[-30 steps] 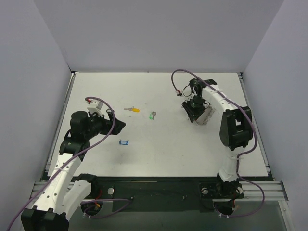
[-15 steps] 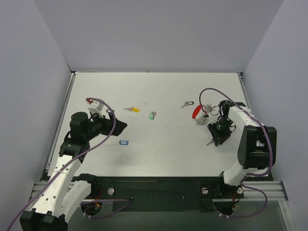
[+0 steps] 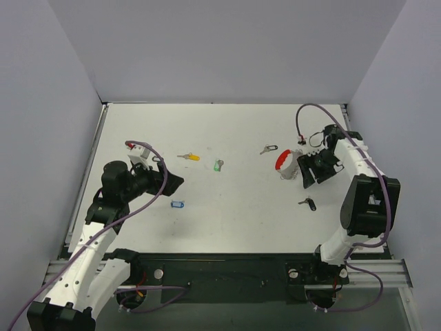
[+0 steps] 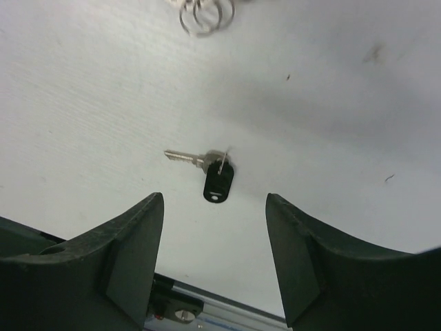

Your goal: Put the keys on the keyring

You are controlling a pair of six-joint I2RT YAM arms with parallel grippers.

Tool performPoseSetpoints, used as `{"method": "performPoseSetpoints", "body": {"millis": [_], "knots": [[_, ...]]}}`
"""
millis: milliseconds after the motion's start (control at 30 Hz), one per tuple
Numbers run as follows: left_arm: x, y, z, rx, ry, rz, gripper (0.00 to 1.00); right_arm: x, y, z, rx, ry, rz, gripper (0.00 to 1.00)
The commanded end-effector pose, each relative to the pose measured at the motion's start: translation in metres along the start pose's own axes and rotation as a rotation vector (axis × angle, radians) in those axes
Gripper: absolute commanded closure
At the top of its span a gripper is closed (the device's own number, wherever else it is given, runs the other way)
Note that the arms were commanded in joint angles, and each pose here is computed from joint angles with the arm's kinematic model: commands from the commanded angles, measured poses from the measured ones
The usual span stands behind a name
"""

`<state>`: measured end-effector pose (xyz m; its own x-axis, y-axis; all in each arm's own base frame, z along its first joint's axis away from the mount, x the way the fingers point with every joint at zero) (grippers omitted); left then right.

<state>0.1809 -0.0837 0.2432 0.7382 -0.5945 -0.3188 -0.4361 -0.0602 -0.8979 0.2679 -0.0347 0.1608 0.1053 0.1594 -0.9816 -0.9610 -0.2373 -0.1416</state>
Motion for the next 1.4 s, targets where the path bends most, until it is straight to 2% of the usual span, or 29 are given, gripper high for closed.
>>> {"method": "performPoseSetpoints", "body": {"millis": [0, 100, 300, 400, 700, 1367], "knots": [[-0.002, -0.01, -0.003, 0.037, 0.015, -0.059, 0.0, -0.025, -0.029, 0.012, 0.051, -0.152, -0.14, 0.44], [-0.002, -0.01, -0.002, 0.037, 0.01, -0.058, 0.0, -0.021, -0.058, 0.007, 0.141, -0.178, -0.204, 0.44], [-0.002, -0.01, -0.003, 0.042, 0.01, -0.058, 0.0, 0.001, -0.103, -0.01, 0.322, -0.17, -0.169, 0.53], [-0.002, -0.01, -0.002, 0.042, 0.009, -0.06, 0.0, 0.012, -0.111, -0.021, 0.374, -0.146, -0.15, 0.57], [0.0, -0.01, -0.001, 0.04, 0.01, -0.051, 0.0, 0.026, -0.117, -0.038, 0.405, -0.11, -0.132, 0.66], [0.001, -0.009, 0.0, 0.036, 0.006, -0.041, 0.0, 0.047, -0.124, -0.051, 0.45, -0.12, -0.095, 0.75]]}}
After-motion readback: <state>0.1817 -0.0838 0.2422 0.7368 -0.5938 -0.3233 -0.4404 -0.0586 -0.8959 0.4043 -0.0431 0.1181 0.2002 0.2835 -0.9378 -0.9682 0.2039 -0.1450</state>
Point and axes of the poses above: each gripper's point midway between its finger pads, its own x axis out along the fingers, its own z axis along the line the jaws close on, y = z × x, the point moved 10 cm from there along -x, back along the fingers, and after that the axes turned 11 degrees about x, right-handed, at the moved point
